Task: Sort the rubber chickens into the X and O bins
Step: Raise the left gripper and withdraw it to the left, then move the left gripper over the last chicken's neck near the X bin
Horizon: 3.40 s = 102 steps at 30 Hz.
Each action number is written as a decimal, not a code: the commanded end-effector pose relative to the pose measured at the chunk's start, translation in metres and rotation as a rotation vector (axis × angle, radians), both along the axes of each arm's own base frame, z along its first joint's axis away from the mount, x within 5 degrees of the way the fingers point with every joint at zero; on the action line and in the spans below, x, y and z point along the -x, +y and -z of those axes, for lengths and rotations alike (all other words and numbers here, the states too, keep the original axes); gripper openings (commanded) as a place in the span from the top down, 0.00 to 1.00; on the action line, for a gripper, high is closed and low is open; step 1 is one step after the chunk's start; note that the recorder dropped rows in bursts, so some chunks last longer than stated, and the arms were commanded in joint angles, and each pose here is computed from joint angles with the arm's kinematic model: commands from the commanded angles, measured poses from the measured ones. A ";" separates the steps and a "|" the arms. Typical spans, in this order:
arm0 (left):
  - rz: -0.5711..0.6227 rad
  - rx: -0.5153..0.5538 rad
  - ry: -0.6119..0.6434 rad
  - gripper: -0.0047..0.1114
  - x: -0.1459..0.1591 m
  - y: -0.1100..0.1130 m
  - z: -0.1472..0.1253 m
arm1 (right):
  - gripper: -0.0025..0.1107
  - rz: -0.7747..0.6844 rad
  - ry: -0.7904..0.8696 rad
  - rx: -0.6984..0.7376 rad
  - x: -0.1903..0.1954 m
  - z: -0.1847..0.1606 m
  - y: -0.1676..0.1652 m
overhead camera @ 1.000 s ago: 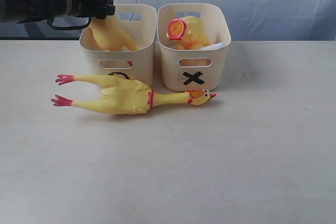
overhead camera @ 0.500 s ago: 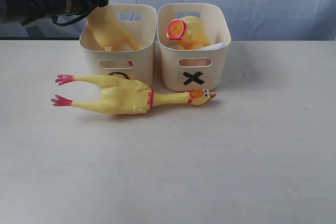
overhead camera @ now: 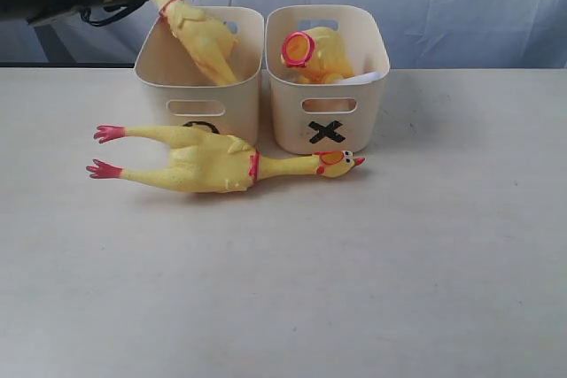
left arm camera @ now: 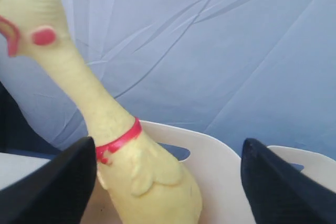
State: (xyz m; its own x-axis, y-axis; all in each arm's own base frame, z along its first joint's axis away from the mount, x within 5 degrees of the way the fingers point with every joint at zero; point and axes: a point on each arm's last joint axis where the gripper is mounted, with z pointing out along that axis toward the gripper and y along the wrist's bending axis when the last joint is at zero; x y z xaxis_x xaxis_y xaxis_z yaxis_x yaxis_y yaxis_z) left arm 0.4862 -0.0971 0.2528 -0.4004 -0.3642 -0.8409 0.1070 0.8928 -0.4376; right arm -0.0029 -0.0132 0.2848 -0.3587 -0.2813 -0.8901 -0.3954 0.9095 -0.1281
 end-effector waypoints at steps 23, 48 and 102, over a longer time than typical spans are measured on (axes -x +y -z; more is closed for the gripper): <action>0.342 -0.329 -0.174 0.67 0.034 -0.025 -0.050 | 0.98 -0.006 -0.002 -0.001 0.000 0.001 0.000; 0.554 -0.067 -0.007 0.96 0.112 0.080 -0.046 | 0.98 -0.006 -0.002 -0.001 0.000 0.001 0.000; 1.167 -0.951 -0.364 0.50 0.181 -0.124 0.089 | 0.98 -0.008 0.000 -0.003 0.000 0.001 0.000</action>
State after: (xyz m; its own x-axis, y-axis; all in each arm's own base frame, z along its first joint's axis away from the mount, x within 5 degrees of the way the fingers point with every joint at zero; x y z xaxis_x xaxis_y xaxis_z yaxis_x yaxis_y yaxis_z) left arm 0.2975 -0.2153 0.1719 0.2202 0.6973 -0.6822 0.8851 0.1511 0.4402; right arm -0.0032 -0.0128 0.2846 -0.3614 -0.2792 -0.8896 -0.3990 0.9087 -0.1231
